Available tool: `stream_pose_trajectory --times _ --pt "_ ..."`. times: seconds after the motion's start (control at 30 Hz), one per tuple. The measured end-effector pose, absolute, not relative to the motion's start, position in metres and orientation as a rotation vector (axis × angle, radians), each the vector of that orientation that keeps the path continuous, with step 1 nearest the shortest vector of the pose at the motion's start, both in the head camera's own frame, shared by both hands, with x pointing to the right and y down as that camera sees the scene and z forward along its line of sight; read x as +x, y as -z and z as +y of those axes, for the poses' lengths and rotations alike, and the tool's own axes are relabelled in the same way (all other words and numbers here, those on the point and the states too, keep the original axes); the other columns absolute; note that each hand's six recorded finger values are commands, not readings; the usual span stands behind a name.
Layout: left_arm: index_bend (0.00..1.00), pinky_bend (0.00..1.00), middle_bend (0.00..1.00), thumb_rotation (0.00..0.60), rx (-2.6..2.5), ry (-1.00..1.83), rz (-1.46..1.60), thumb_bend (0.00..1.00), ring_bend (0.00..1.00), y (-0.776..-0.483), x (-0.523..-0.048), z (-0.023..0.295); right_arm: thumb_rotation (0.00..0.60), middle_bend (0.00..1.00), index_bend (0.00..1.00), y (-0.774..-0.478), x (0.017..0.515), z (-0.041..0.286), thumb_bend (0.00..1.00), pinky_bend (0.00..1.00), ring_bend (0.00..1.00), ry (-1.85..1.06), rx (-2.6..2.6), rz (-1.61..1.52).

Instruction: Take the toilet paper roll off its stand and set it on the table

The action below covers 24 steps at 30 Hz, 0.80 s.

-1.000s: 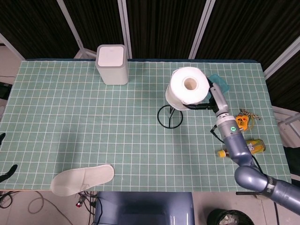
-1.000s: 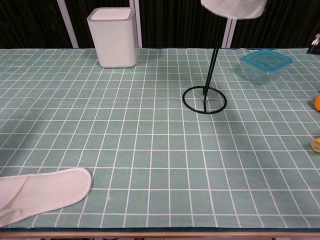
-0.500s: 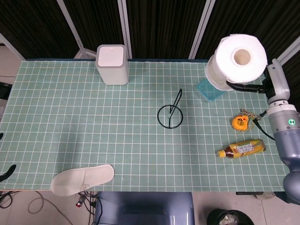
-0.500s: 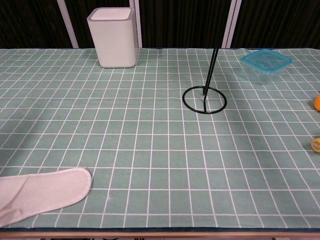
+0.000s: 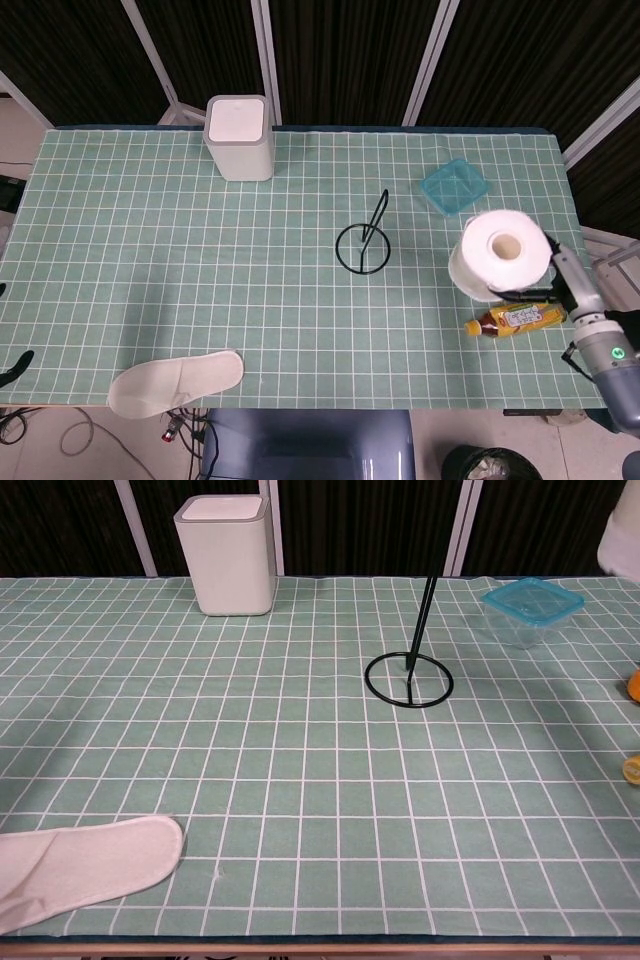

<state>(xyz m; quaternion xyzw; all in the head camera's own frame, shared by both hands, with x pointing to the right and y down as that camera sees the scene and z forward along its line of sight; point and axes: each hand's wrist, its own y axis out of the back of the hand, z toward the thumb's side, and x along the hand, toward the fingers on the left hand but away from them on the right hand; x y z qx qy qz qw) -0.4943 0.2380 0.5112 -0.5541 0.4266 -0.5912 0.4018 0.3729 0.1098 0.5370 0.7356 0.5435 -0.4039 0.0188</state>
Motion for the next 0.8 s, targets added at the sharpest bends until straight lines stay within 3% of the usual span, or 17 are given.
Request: stream_pose_trajectory --times 0.37,0.53,0.8 --pt "0.05 0.01 0.00 0.600 -1.406 1.494 1.080 0.18 0.00 -0.511 -0.495 0.237 0.600 0.28 0.34 -0.616 0.310 0.215 0.00 0.11 0.25 1.086 2.359 1.407" --pt "0.05 0.01 0.00 0.600 -1.405 1.493 1.089 0.18 0.00 -0.510 -0.497 0.237 0.600 0.28 0.34 -0.638 0.273 0.225 0.00 0.11 0.25 0.980 2.390 1.366" --pt "0.05 0.01 0.00 0.600 -1.407 1.496 1.086 0.18 0.00 -0.511 -0.498 0.237 0.600 0.28 0.34 -0.675 0.233 0.213 0.00 0.09 0.24 0.952 2.403 1.410"
